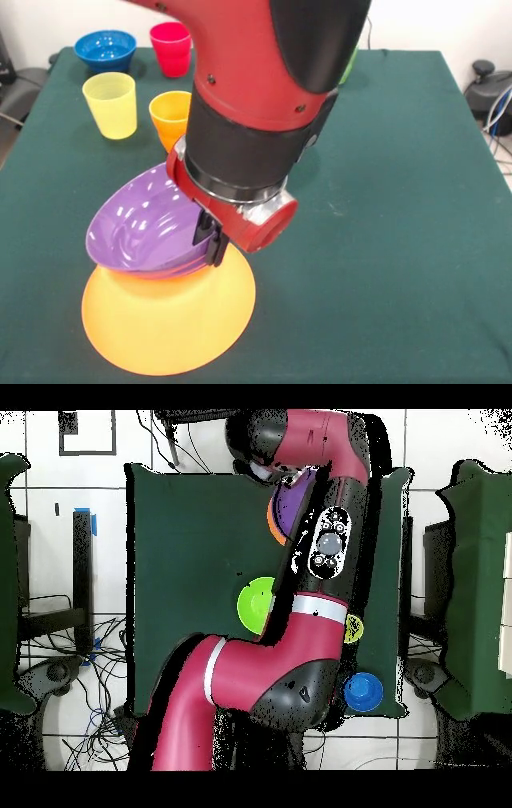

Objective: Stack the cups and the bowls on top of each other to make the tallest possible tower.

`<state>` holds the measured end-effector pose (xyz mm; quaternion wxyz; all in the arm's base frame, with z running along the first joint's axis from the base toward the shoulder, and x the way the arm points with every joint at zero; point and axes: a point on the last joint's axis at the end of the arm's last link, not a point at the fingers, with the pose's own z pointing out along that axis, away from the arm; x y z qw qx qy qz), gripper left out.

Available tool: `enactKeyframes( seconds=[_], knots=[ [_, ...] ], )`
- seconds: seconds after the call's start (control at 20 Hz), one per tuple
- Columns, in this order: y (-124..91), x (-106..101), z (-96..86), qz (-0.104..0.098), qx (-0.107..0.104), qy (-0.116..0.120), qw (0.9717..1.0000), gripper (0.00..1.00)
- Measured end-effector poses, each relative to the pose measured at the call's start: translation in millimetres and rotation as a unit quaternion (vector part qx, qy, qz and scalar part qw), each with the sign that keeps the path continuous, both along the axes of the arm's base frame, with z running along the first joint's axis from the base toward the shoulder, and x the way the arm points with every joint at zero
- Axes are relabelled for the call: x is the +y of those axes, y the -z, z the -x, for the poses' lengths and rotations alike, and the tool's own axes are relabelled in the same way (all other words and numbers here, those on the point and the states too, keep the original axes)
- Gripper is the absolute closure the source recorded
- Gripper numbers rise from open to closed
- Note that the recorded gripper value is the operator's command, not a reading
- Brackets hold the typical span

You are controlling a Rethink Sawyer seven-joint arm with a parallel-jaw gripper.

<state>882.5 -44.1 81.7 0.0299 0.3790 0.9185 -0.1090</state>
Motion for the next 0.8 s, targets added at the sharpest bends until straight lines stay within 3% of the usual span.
enactKeyframes(
  seconds=[0.3, 0.8],
  knots=[
    [11.3, -5.3, 0.6, 0.009, 0.004, -0.002, 0.9999, 1.00],
    [7.5, -5.1, -1.9, 0.026, 0.004, -0.008, 0.9996, 1.00]
  ],
)
